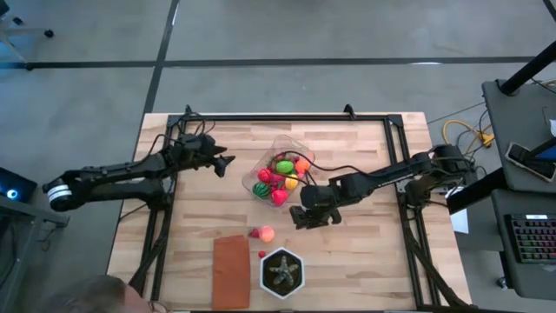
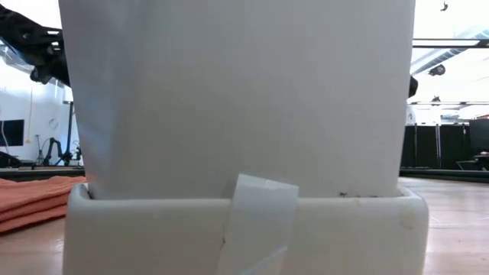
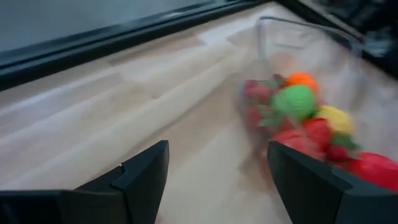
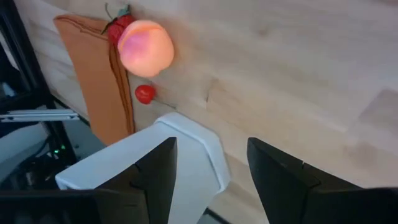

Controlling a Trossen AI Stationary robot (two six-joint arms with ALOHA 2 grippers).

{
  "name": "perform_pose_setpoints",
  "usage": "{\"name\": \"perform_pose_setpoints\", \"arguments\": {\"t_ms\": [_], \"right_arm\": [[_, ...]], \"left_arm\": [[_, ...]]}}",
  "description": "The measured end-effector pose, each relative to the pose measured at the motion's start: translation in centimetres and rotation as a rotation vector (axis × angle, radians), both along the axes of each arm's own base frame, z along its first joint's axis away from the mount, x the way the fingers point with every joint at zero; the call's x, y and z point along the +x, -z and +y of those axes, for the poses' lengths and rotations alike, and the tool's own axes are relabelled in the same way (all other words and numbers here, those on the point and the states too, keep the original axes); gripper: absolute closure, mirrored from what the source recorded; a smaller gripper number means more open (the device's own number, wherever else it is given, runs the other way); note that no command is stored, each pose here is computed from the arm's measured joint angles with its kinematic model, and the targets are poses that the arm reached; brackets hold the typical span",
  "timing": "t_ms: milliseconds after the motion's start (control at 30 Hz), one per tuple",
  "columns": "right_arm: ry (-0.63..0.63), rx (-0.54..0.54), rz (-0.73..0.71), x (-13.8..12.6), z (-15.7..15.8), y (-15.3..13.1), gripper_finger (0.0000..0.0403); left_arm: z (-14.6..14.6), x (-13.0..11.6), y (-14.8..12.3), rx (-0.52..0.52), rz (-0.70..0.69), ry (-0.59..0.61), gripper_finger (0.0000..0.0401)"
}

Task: Pick and placing Produce into tupperware
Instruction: Put the pink peach into the transparent bin

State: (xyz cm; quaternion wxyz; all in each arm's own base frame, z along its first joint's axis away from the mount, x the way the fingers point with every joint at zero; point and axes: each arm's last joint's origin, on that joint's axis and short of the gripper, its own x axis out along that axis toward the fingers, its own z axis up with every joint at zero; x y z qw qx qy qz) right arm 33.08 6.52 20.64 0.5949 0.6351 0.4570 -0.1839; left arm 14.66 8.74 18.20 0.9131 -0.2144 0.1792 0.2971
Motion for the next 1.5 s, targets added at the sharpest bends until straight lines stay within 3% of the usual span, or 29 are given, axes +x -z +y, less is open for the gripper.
{"name": "perform_pose_setpoints", "arguments": {"t_ms": [133,233,533,833,1133,1300,1500], "right_arm": [[-0.021,-0.02,-0.009,0.0,-0.1,0.1,0.0216],[-0.028,-0.023,-0.009,0.0,-0.1,0.1,0.0216],[-0.042,-0.098,-0.053,0.2,-0.2,-0.2,0.0216],[-0.147,-0.23,-0.113,0.3,-0.3,-0.3,0.0216],[-0.219,-0.374,-0.198,1.0,-0.5,-1.5,0.0216],[-0.213,-0.412,-0.233,1.5,-0.8,-2.5,0.0216],[-0.217,-0.453,-0.268,2.2,-0.2,-3.4,0.0216]], "left_arm": [[0.0,0.6,-0.4,-0.055,-0.03,0.087,0.0144],[0.2,1.0,-0.5,-0.115,-0.049,0.075,0.0144],[0.2,1.0,-2.5,-0.076,-0.118,0.076,0.0144],[-1.2,-1.3,-2.2,-0.149,-0.011,0.065,0.0144],[-2.5,-3.4,-4.1,-0.247,-0.216,-0.006,0.0144],[-3.2,-4.6,-3.3,-0.323,-0.138,-0.026,0.0144],[-4.5,-6.0,-2.7,-0.436,-0.088,0.091,0.0144]]}}
